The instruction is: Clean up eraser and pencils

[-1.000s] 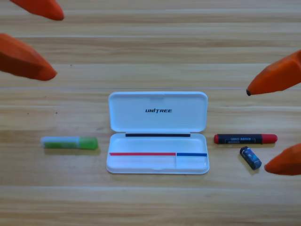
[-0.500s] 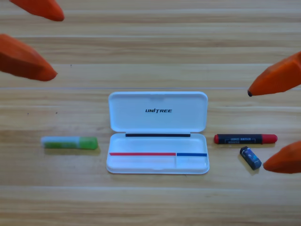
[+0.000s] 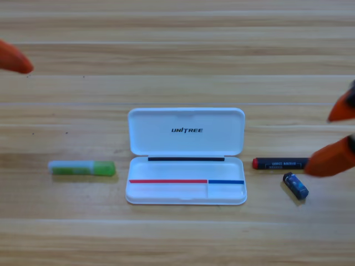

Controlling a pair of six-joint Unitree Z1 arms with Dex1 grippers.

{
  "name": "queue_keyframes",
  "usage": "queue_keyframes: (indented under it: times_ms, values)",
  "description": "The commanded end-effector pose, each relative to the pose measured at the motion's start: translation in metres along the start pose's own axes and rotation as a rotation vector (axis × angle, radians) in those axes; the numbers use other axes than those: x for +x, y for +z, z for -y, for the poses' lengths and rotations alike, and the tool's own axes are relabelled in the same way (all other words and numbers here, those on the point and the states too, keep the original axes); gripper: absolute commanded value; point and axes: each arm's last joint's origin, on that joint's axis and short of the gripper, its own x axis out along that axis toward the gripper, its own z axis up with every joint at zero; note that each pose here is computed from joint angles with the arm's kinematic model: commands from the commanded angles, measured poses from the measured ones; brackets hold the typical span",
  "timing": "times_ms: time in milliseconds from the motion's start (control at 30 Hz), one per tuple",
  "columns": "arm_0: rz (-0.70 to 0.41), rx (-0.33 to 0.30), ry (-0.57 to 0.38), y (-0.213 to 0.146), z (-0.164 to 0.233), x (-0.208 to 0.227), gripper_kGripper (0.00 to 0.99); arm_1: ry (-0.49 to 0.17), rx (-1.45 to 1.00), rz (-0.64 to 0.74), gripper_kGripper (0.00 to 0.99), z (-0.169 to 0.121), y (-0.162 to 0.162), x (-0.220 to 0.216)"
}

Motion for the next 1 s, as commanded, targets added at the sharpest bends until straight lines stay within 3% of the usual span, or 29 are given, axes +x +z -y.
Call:
queue_keyframes:
  times_ms: [33,200,433,700,933,1000]
  values:
    - [-0.221,0.06,-0.149,-0.029,-0.023,0.068,0.979,-0.063,0.099,-0.27,0.953,0.036,0.014,0.096]
    - [-0.332,0.083,-0.262,-0.063,-0.031,0.1,0.977,-0.109,0.113,-0.345,0.948,0.045,0.017,0.135]
    - [-0.43,0.021,-0.409,-0.106,-0.043,0.15,0.974,-0.118,0.118,-0.42,0.923,0.051,0.012,0.167]
    - [-0.462,-0.037,-0.473,-0.117,-0.046,0.178,0.974,-0.116,0.141,-0.471,0.865,0.06,0.007,0.188]
    - [-0.448,-0.083,-0.459,-0.112,-0.051,0.182,0.974,-0.092,0.156,-0.504,0.861,0.063,0.004,0.203]
    - [-0.447,-0.09,-0.454,-0.107,-0.054,0.185,0.974,-0.083,0.158,-0.507,0.818,0.063,0.004,0.206]
